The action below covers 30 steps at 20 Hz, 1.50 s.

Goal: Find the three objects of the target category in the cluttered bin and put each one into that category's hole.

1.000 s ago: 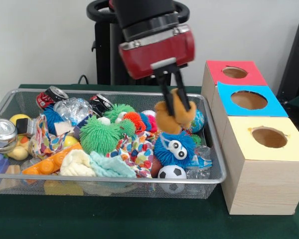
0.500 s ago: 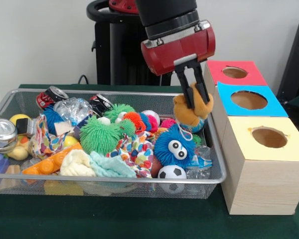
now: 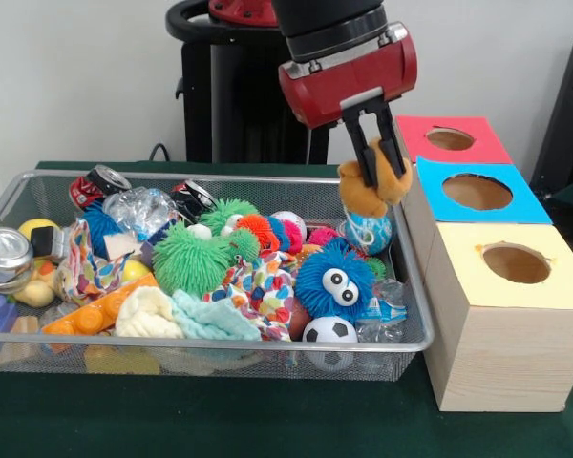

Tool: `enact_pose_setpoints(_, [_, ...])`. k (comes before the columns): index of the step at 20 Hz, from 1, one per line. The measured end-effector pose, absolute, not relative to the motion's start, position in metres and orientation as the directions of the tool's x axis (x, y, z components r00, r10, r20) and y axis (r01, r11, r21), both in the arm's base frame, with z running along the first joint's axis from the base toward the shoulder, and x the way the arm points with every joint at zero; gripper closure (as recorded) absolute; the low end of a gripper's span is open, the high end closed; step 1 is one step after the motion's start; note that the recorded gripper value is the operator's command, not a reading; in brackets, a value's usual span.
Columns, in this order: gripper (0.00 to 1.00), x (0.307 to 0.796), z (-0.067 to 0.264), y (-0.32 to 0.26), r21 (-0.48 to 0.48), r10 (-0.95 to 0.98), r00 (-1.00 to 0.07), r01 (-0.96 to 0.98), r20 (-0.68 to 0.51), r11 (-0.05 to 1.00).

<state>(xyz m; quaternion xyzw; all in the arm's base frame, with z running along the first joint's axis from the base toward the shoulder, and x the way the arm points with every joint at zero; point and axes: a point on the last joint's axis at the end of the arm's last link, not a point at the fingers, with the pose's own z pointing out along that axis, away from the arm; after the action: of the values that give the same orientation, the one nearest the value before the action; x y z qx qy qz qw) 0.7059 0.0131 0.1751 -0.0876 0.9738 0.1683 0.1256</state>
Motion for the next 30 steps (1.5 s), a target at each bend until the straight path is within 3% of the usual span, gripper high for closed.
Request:
enact_pose_setpoints(11, [1.0,0.702,0.189,0.017,0.328,-0.102,-0.96,-0.189,-0.262,0.926])
enact_pose_setpoints(30, [1.0,0.611,0.195,0.044,0.384,-0.125,-0.989,-0.146,-0.079,0.912])
